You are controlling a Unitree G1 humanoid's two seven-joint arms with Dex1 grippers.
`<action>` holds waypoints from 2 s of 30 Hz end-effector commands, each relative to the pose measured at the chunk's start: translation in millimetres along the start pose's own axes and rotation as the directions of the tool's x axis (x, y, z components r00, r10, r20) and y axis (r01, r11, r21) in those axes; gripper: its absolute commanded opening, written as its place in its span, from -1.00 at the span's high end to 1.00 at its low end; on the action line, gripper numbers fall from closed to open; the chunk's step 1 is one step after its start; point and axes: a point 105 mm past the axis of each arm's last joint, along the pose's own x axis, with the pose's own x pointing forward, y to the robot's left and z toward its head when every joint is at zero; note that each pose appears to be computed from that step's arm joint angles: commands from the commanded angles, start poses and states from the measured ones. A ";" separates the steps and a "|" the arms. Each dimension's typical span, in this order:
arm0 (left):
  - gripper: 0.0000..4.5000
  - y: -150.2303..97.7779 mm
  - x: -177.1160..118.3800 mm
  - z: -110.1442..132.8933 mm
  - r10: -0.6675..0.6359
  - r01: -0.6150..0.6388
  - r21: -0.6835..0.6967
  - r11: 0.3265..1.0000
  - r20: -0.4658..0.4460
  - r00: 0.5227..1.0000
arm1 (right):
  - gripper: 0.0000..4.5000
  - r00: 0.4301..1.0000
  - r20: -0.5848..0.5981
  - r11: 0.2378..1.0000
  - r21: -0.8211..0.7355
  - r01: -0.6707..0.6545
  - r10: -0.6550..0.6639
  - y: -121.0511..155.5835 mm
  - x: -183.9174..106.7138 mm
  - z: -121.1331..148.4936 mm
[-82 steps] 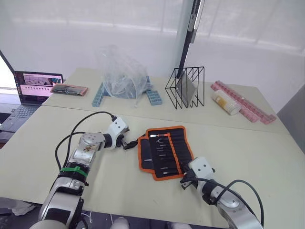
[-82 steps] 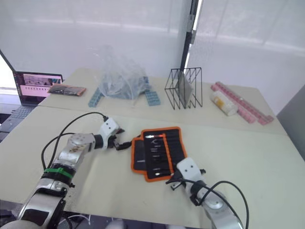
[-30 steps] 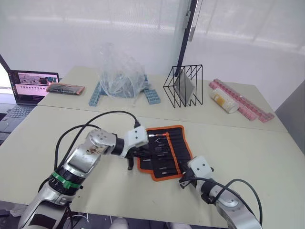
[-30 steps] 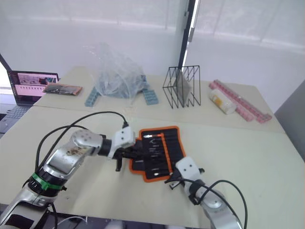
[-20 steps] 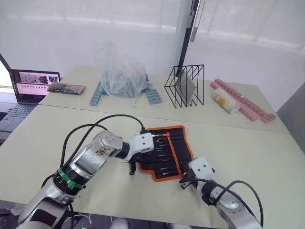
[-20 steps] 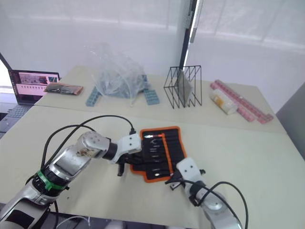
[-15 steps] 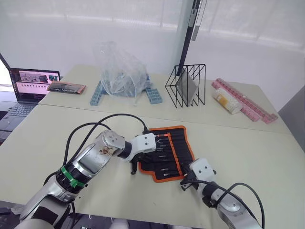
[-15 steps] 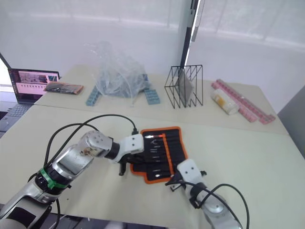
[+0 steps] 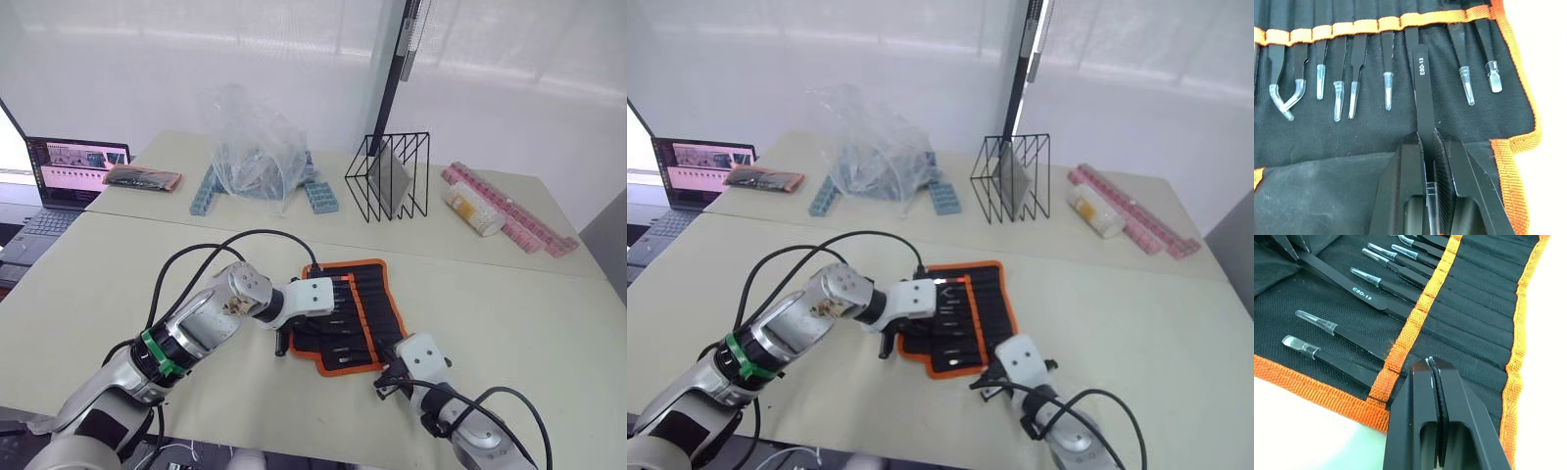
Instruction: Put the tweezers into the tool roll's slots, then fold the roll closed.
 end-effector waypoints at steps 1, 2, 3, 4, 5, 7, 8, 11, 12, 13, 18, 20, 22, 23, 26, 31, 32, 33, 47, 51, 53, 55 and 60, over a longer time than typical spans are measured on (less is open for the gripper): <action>0.98 -2.7 -6.0 9.8 -0.010 0.010 0.055 0.998 0.000 1.000 | 1.00 0.953 -0.297 0.996 0.075 -0.043 0.063 17.5 -14.8 -74.3; 0.98 -3.8 -5.9 9.6 -0.015 0.015 0.057 0.998 -0.003 1.000 | 1.00 0.953 -0.296 0.996 0.077 -0.042 0.063 17.8 -15.2 -74.2; 0.98 -4.7 -5.2 8.9 -0.020 0.020 0.057 0.998 -0.006 1.000 | 1.00 0.953 -0.296 0.996 0.079 -0.041 0.063 18.1 -15.5 -74.3; 0.98 -5.3 -4.5 8.4 -0.023 0.023 0.056 0.998 -0.009 1.000 | 1.00 0.953 -0.296 0.996 0.080 -0.041 0.063 18.3 -15.7 -74.3; 0.98 -5.6 -3.4 7.9 -0.024 0.025 0.054 0.998 -0.012 1.000 | 1.00 0.953 -0.296 0.996 0.081 -0.040 0.063 18.6 -16.0 -74.4; 0.98 -4.7 -1.0 7.0 -0.021 0.022 0.050 0.998 -0.018 1.000 | 1.00 0.953 -0.298 0.996 0.085 -0.040 0.063 19.1 -16.3 -74.7; 0.98 -3.9 0.7 7.1 -0.020 0.021 0.048 0.999 -0.020 1.000 | 1.00 0.952 -0.298 0.996 0.086 -0.040 0.064 19.4 -16.3 -74.9; 0.98 1.8 7.1 9.8 0.000 0.001 0.047 0.999 -0.024 1.000 | 1.00 0.951 -0.302 0.995 0.089 -0.039 0.065 20.2 -16.5 -75.7; 0.98 3.5 9.5 11.7 0.005 -0.004 0.045 0.999 -0.021 1.000 | 1.00 0.951 -0.303 0.995 0.089 -0.040 0.065 20.3 -16.5 -75.7; 0.98 4.7 11.6 13.4 0.008 -0.007 0.046 0.999 -0.019 1.000 | 1.00 0.950 -0.304 0.995 0.088 -0.040 0.065 20.4 -16.4 -75.8; 0.98 10.7 21.7 19.1 0.033 -0.033 0.042 0.999 -0.015 0.999 | 1.00 0.950 -0.305 0.995 0.086 -0.041 0.065 20.4 -16.2 -75.8; 0.98 10.7 24.0 20.2 0.035 -0.034 0.043 0.998 -0.015 0.999 | 1.00 0.950 -0.305 0.996 0.086 -0.040 0.064 20.3 -16.1 -75.8; 0.98 8.6 26.8 22.5 0.028 -0.027 0.046 0.999 -0.010 1.000 | 1.00 0.950 -0.305 0.995 0.087 -0.039 0.064 20.4 -15.9 -75.7; 0.98 7.3 28.6 24.3 0.024 -0.023 0.046 0.999 -0.005 1.000 | 1.00 0.950 -0.304 0.995 0.087 -0.039 0.064 20.5 -15.8 -75.6; 0.98 3.3 32.4 28.7 0.011 -0.011 0.045 0.999 0.008 1.000 | 1.00 0.951 -0.303 0.995 0.086 -0.040 0.064 20.5 -15.2 -75.2; 0.98 -3.8 40.9 33.3 -0.012 0.011 0.054 0.998 0.022 1.000 | 1.00 0.951 -0.301 0.996 0.083 -0.044 0.067 20.8 -14.0 -74.6; 0.98 -5.0 42.6 35.6 -0.017 0.016 0.059 0.998 0.028 0.999 | 1.00 0.951 -0.301 0.996 0.083 -0.045 0.068 20.7 -13.8 -74.5; 0.98 -5.7 43.7 37.1 -0.021 0.019 0.061 0.998 0.033 0.999 | 1.00 0.951 -0.301 0.996 0.082 -0.045 0.068 20.7 -13.6 -74.4; 0.98 -6.6 66.0 49.9 -0.026 0.021 0.047 0.999 0.093 0.995 | 1.00 0.953 -0.294 0.995 0.081 -0.051 0.072 22.5 -10.3 -72.8; 0.98 -8.4 75.7 53.8 -0.028 0.022 0.051 0.998 0.112 0.993 | 1.00 0.953 -0.295 0.995 0.080 -0.051 0.073 22.8 -10.2 -72.8; 0.98 -8.8 77.2 54.3 -0.029 0.023 0.053 0.998 0.115 0.993 | 1.00 0.953 -0.295 0.995 0.080 -0.051 0.073 22.9 -10.1 -72.7; 0.98 -8.8 76.9 54.4 -0.029 0.023 0.054 0.998 0.118 0.993 | 1.00 0.953 -0.294 0.996 0.080 -0.051 0.072 22.8 -10.0 -72.7; 0.48 -3.9 70.2 53.4 -0.008 0.001 0.051 0.999 0.125 0.992 | 1.00 0.953 -0.293 0.996 0.079 -0.051 0.072 22.4 -9.3 -72.6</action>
